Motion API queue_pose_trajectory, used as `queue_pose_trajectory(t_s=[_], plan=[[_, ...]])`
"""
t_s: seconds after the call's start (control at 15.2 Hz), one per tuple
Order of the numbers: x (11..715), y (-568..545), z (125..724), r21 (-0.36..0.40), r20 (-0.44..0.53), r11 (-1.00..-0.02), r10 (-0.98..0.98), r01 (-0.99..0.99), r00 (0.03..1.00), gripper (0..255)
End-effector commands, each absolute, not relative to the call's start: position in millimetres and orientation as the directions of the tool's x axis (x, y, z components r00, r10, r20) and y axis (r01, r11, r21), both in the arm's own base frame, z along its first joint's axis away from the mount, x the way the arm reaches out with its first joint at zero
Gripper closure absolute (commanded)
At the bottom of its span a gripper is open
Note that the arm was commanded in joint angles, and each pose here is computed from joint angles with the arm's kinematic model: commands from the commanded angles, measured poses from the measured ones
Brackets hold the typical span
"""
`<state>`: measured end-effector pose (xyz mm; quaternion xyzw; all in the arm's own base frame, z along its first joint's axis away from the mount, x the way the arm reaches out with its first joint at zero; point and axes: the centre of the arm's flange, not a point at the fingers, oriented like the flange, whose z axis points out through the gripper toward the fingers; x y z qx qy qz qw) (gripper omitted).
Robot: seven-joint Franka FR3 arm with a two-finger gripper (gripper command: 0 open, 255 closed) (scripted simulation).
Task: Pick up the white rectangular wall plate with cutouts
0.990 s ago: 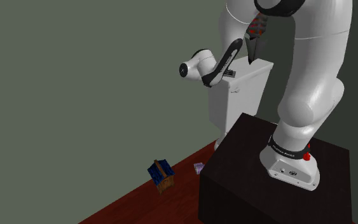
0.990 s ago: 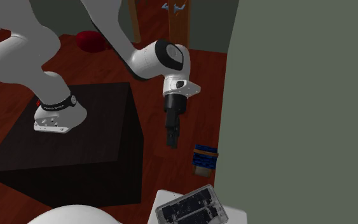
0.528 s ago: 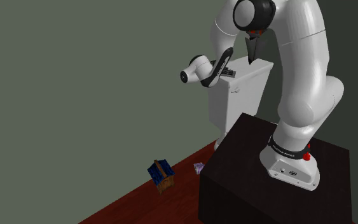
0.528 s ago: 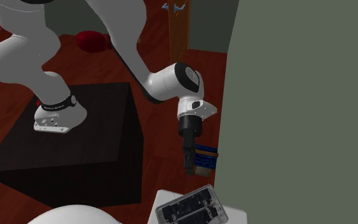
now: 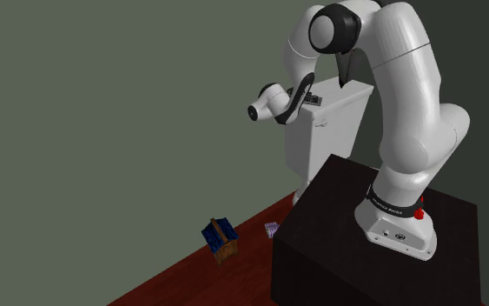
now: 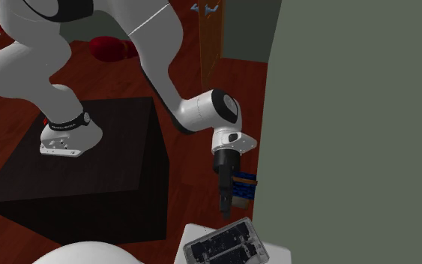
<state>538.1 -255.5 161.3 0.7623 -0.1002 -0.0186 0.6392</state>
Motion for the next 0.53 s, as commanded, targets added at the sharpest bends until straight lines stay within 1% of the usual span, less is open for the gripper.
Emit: queue_pose_trajectory(t_s=[0.0,0.07,0.13,0.46], plan=[[537.8,-256.1,152.8,0.978,0.100,-0.163,-0.176,-0.129,0.979,0],[537.8,-256.1,152.8,0.978,0.100,-0.163,-0.176,-0.129,0.979,0],[538.7,-256.4,152.9,0.978,0.100,-0.163,-0.176,-0.129,0.979,255],[538.5,-256.9,153.1,0.978,0.100,-0.163,-0.176,-0.129,0.979,255]])
